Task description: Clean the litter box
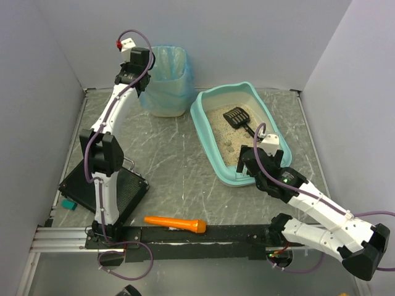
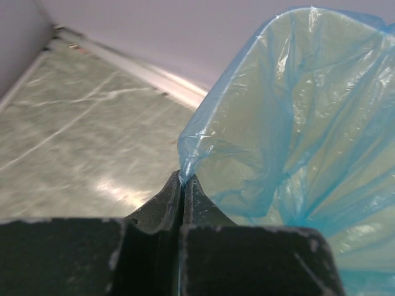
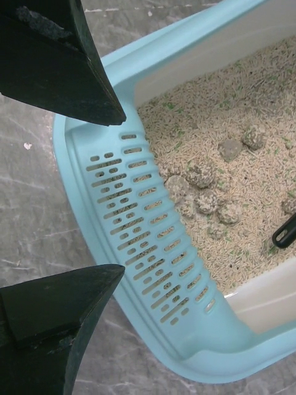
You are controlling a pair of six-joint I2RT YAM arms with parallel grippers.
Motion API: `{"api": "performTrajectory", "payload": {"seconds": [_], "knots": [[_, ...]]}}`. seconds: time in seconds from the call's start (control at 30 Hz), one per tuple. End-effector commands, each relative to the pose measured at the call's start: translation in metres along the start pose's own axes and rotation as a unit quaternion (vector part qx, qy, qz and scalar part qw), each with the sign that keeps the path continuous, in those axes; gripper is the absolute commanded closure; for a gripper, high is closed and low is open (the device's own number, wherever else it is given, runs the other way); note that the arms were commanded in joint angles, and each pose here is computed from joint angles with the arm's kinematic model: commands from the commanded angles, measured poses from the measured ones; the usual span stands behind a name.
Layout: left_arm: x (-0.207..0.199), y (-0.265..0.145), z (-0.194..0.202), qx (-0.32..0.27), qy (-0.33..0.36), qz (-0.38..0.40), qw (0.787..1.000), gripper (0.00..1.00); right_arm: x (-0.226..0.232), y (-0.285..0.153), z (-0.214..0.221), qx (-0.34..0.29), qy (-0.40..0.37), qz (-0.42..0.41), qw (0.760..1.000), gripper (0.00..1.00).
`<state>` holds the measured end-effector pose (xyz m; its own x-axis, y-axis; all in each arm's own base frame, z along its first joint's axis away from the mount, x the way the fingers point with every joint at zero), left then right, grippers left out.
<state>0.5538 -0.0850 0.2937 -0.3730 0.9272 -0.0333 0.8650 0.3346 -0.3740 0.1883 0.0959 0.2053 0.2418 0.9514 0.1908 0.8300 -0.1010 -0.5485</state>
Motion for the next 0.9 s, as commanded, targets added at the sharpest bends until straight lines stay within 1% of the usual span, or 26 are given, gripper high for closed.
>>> {"api": "performTrajectory", "payload": {"seconds": [0.0, 0.07, 0.1, 0.13, 0.17, 0.2, 0.23, 0.27, 0.3, 0.33, 0.37, 0.4, 0.47, 0.53, 0.57, 0.6, 0.67, 0.73, 0.77, 0.8, 0.87], "knots": [[0.043, -0.053, -0.046, -0.034, -0.030, -0.068, 0.997, 0.99, -0.010, -0.002, 0.000, -0.008, -0.001, 0.020, 1.000, 0.00], [0.049, -0.068, -0.047, -0.031, -0.032, -0.056, 0.997, 0.99, -0.010, -0.002, 0.000, -0.004, -0.003, 0.018, 1.000, 0.00], [0.046, -0.069, -0.032, -0.010, -0.018, -0.029, 0.999, 0.99, -0.010, -0.002, 0.000, -0.003, -0.005, 0.016, 1.000, 0.00], [0.047, -0.085, -0.040, -0.015, -0.024, -0.003, 1.000, 0.99, -0.008, -0.002, 0.000, -0.003, -0.005, 0.011, 1.000, 0.00], [0.046, -0.089, -0.038, -0.010, -0.021, 0.016, 1.000, 0.99, -0.008, -0.001, 0.000, -0.003, -0.011, 0.009, 1.000, 0.00], [0.039, -0.093, -0.022, 0.017, -0.019, 0.052, 0.998, 0.99, -0.007, -0.001, -0.001, -0.005, -0.014, 0.008, 1.000, 0.00], [0.040, -0.109, -0.028, 0.012, -0.025, 0.074, 0.997, 0.99, -0.005, -0.001, -0.003, -0.010, -0.021, 0.004, 1.000, 0.00], [0.039, -0.115, -0.025, 0.017, -0.028, 0.092, 0.995, 0.99, -0.001, -0.001, -0.005, -0.009, -0.026, -0.009, 1.000, 0.00], [0.038, -0.120, -0.010, 0.034, -0.022, 0.098, 0.994, 0.99, 0.003, -0.002, -0.008, -0.010, -0.031, -0.019, 0.999, 0.00], [0.043, -0.134, -0.015, 0.024, -0.027, 0.100, 0.994, 0.99, 0.006, -0.002, -0.010, -0.009, -0.055, -0.034, 0.998, 0.00], [0.045, -0.140, -0.010, 0.027, -0.029, 0.098, 0.994, 0.99, 0.015, -0.002, -0.014, -0.014, -0.055, -0.055, 0.997, 0.00], [0.049, -0.154, 0.000, 0.035, -0.022, 0.103, 0.994, 0.99, 0.020, -0.002, -0.013, -0.005, -0.060, -0.075, 0.995, 0.00], [0.051, -0.169, 0.013, 0.043, -0.022, 0.113, 0.992, 0.99, 0.031, 0.000, -0.014, -0.005, -0.090, -0.110, 0.990, 0.00], [0.055, -0.191, 0.035, 0.052, -0.021, 0.139, 0.989, 0.99, 0.038, 0.001, -0.010, 0.007, -0.127, -0.143, 0.982, 0.00], [0.058, -0.198, 0.043, 0.059, -0.032, 0.142, 0.988, 0.99, 0.040, 0.005, -0.006, 0.015, -0.140, -0.147, 0.979, 0.00], [0.065, -0.210, 0.060, 0.068, -0.031, 0.148, 0.986, 0.99, 0.042, 0.006, -0.005, 0.019, -0.147, -0.152, 0.977, 0.00], [0.070, -0.222, 0.074, 0.073, -0.042, 0.164, 0.983, 0.99, 0.049, 0.007, 0.003, 0.042, -0.176, -0.182, 0.966, 0.00], [0.083, -0.237, 0.091, 0.081, -0.051, 0.173, 0.980, 0.99, 0.053, 0.008, 0.007, 0.054, -0.188, -0.205, 0.959, 0.00], [0.084, -0.243, 0.094, 0.087, -0.064, 0.180, 0.978, 0.99, 0.057, 0.009, 0.014, 0.073, -0.192, -0.225, 0.953, 0.00], [0.091, -0.250, 0.097, 0.081, -0.074, 0.182, 0.977, 0.99, 0.058, 0.010, 0.015, 0.083, -0.187, -0.232, 0.951, 0.00], [0.098, -0.257, 0.098, 0.083, -0.092, 0.172, 0.977, 0.99, 0.066, 0.012, 0.020, 0.104, -0.182, -0.258, 0.943, 0.00]]}}
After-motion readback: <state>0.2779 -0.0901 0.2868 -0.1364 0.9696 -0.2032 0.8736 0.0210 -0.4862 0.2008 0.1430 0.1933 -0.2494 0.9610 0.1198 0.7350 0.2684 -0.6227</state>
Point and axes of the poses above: each gripper's point midway between its finger pads, its own y axis out along the fingers, its own x axis along the line the jaws close on, z = x × y, the point moved 5 cm from there along -y, back along the fingers, and after that the axes turned 10 degrees about y, right-handed, at the moved point
